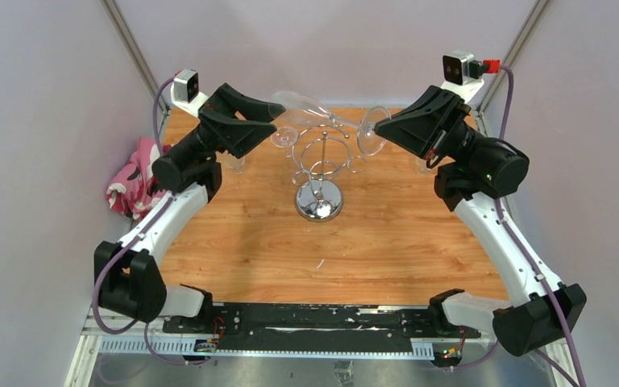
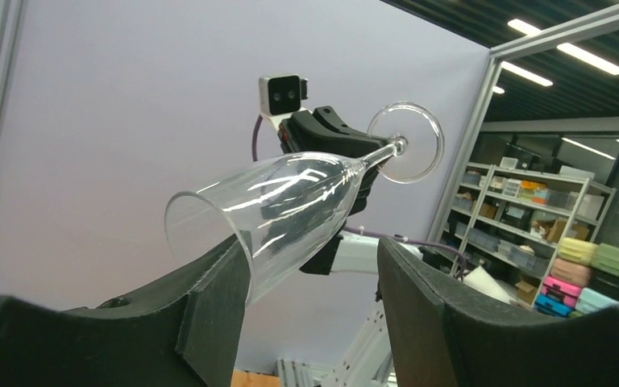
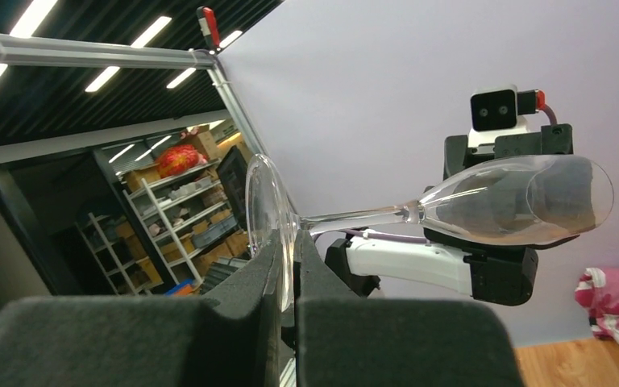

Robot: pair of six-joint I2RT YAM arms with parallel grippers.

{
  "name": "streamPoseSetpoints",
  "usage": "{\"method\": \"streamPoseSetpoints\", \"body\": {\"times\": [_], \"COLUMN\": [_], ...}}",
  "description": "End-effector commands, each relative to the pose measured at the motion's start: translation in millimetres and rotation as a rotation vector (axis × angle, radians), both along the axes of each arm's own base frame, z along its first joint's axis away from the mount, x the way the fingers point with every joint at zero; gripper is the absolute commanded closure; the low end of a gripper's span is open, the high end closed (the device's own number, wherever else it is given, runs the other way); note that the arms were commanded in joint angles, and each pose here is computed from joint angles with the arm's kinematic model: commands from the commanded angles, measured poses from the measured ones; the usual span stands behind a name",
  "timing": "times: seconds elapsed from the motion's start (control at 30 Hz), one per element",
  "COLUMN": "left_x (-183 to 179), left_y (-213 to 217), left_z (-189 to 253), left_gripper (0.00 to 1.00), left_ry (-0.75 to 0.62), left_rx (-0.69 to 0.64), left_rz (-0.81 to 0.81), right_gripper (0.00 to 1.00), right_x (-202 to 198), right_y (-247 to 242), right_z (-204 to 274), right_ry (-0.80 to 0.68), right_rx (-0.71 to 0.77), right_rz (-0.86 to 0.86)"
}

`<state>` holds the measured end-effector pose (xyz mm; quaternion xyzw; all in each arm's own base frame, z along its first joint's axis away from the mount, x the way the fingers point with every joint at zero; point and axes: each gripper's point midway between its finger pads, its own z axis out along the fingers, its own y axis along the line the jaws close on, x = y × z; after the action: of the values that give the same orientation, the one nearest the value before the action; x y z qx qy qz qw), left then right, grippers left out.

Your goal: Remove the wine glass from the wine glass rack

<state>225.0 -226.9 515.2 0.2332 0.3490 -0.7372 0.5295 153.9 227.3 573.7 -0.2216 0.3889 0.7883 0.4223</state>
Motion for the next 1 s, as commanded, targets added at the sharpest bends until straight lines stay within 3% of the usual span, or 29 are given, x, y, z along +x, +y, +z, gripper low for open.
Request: {"method": "streamPoseSetpoints", "body": {"times": [0.0,0.5,0.6,0.87,0.97], "left_x": [-54.3,-136.3,-139.1,-141.5,-139.5], "left_y": [3.3,26.1,27.1,26.4,25.9], "left_z": [11.2,18.6,15.2,7.0,4.6], "left_gripper": [0.39,0.47,0.58,0.97,1.0], "left_ry": [-0.129,-0.237,-0.225,-0.19,-0.169], "left_rx": [-0.013,-0.044,-0.042,-0.019,-0.017], "left_rz": [-0.057,-0.09,-0.097,-0.123,-0.13], "right_gripper": [1.0,1.0,1.0,1.0,1.0], "right_x": [17.0,36.6,35.0,38.3,36.1], "right_y": [10.0,68.2,76.6,85.0,85.9], "right_z": [-12.9,-64.2,-68.3,-76.6,-77.0], "right_ry": [0.006,0.124,0.133,0.154,0.145], "right_rx": [0.01,-0.086,-0.094,-0.093,-0.096], "right_rz": [0.022,0.202,0.234,0.272,0.278]}}
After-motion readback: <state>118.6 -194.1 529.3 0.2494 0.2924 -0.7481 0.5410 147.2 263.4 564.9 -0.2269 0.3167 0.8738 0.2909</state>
